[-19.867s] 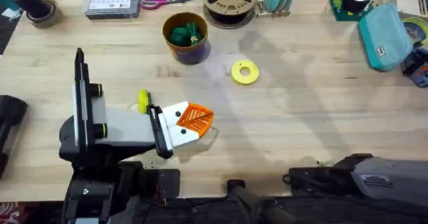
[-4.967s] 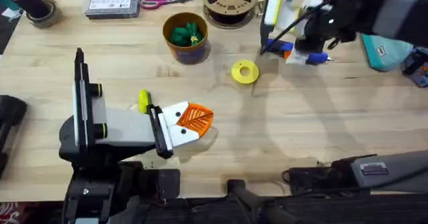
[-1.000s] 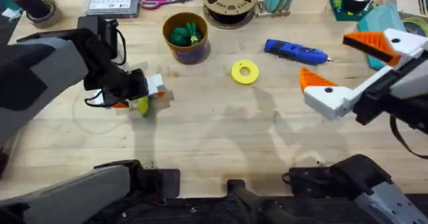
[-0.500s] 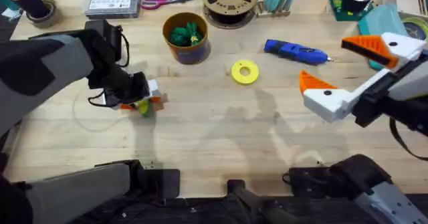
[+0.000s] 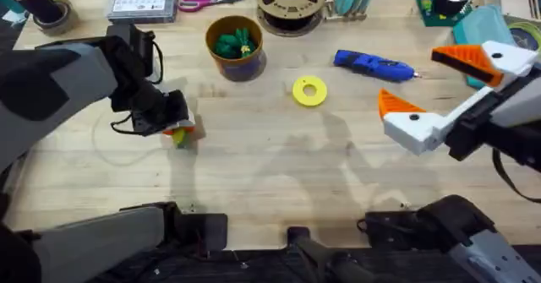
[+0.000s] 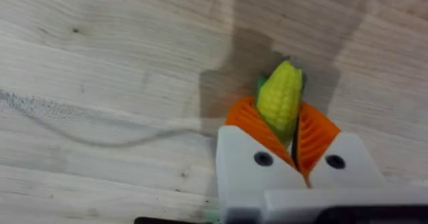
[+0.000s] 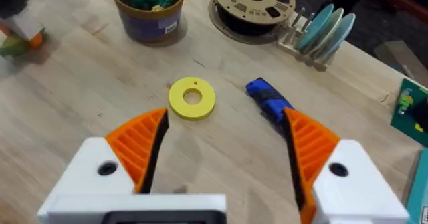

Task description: Pick up the gripper from the table and insert it into the empty holder that is missing its gripper. Then pick up a screw, insert it into the mounting hole, and use the screwdriver to tighten it. Finally, clean up the table by picking up the vegetable and placing it into the bucket.

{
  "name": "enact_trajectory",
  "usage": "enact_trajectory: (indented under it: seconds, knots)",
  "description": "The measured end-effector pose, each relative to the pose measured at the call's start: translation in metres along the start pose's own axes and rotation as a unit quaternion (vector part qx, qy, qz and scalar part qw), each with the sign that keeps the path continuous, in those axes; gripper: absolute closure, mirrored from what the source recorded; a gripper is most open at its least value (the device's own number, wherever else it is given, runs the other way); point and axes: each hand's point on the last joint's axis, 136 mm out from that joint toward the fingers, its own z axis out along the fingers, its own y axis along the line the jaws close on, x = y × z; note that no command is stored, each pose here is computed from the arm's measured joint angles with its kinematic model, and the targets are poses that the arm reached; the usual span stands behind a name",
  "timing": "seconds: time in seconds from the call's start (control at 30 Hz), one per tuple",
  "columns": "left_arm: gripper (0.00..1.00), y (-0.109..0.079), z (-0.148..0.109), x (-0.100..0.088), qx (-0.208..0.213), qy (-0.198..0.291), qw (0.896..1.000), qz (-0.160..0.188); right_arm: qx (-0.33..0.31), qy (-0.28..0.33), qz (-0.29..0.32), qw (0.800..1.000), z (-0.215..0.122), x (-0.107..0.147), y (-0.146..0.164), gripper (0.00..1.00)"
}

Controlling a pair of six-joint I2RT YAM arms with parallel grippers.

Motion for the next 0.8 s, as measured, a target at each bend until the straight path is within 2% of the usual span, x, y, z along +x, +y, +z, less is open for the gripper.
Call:
enact_trajectory:
  seconds: [0.2, 0.3, 0.37, 0.53, 0.63, 0.8]
  knots:
    - [0.979, -0.001, -0.001, -0.002, 0.003, -0.004, 1.000, 0.000, 0.000, 0.000, 0.000, 1.000, 0.000, 0.000, 0.000, 0.006]
    - [0.979, -0.008, -0.007, -0.013, 0.017, -0.018, 1.000, 0.001, 0.000, 0.000, 0.000, 1.000, 0.000, 0.000, 0.000, 0.006]
    - [0.979, -0.014, -0.019, -0.027, 0.030, -0.037, 0.999, 0.002, 0.000, 0.000, 0.000, 1.000, 0.000, 0.000, 0.000, 0.006]
    - [0.979, -0.031, -0.065, -0.064, 0.059, -0.087, 0.994, 0.007, 0.000, 0.000, 0.000, 1.000, 0.000, 0.000, 0.000, 0.005]
    - [0.979, -0.038, -0.102, -0.086, 0.070, -0.122, 0.990, 0.015, 0.000, 0.000, 0.000, 1.000, 0.000, 0.000, 0.000, 0.005]
    - [0.979, -0.053, -0.164, -0.121, 0.095, -0.200, 0.975, 0.031, 0.000, 0.000, 0.000, 1.000, 0.000, 0.000, 0.000, 0.005]
